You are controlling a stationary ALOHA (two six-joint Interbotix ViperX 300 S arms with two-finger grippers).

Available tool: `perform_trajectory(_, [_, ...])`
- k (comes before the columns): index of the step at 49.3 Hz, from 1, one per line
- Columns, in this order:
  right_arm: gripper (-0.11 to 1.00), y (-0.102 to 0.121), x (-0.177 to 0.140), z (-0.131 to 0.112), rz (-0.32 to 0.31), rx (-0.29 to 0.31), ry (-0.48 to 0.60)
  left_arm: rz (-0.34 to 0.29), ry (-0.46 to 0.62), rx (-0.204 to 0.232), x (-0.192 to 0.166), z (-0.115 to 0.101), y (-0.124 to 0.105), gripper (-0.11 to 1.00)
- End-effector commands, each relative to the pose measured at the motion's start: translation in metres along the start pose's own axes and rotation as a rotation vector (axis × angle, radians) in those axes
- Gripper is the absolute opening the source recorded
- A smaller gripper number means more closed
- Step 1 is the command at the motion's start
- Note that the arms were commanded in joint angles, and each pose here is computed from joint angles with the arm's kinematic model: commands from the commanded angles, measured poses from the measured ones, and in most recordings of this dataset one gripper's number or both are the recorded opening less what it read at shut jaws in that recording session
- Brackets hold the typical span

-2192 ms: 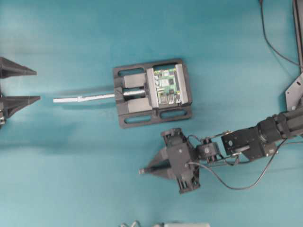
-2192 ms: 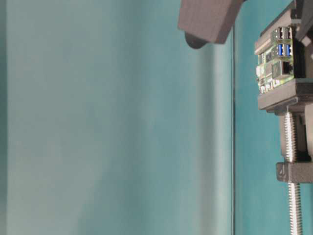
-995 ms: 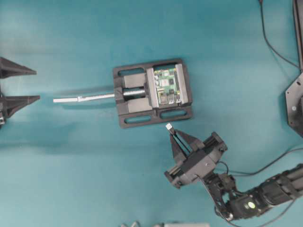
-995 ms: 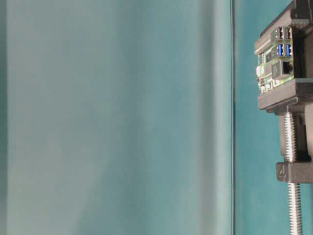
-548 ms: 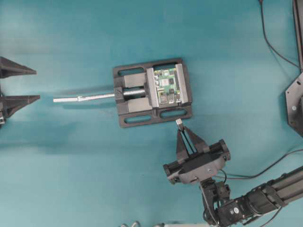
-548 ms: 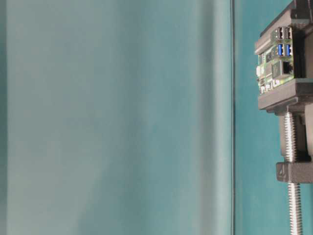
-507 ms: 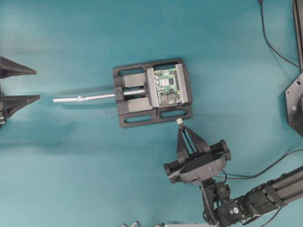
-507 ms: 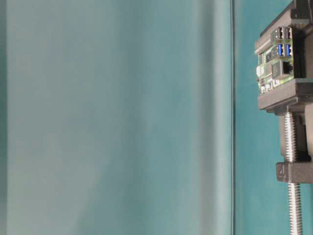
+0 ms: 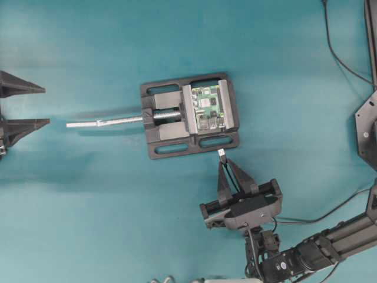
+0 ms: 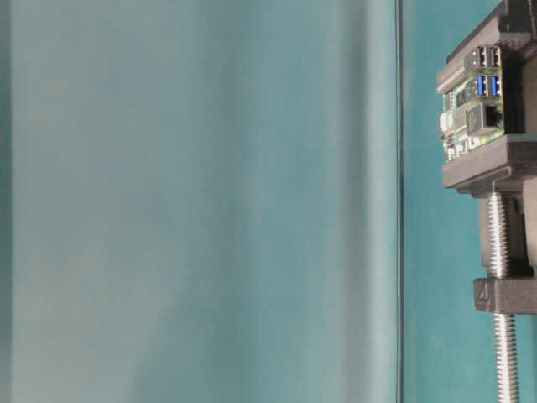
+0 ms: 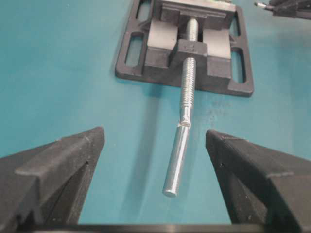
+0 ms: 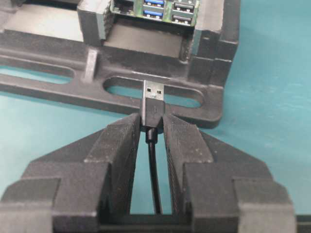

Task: Insert the USB into the fixed PCB.
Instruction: 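Align the USB plug with the board's USB port using the right gripper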

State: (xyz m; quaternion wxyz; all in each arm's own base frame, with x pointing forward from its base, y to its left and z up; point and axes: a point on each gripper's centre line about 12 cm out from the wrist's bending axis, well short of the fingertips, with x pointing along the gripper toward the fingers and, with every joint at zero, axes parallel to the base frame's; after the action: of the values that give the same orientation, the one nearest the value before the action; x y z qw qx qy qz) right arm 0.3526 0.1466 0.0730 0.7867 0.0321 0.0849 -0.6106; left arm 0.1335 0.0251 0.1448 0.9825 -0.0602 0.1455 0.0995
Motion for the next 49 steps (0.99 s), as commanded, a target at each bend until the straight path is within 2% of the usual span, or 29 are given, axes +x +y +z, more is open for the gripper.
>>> perform_trajectory(1, [0.21,0.002,-0.002,0.011,-0.005,0.031,0.004,0.0,-0.014,-0.005,0.001,0.005,0.0,1.0])
perform_trajectory(29, [0.21,-0.007,0.014,0.042,-0.038,0.041,0.022,0.0,-0.014,-0.005,0.001,0.005,0.0,1.0])
perform_trajectory(49, [0.21,-0.007,0.024,0.045,-0.06,0.029,0.025,0.0,-0.014,-0.005,0.001,0.005,0.0,1.0])
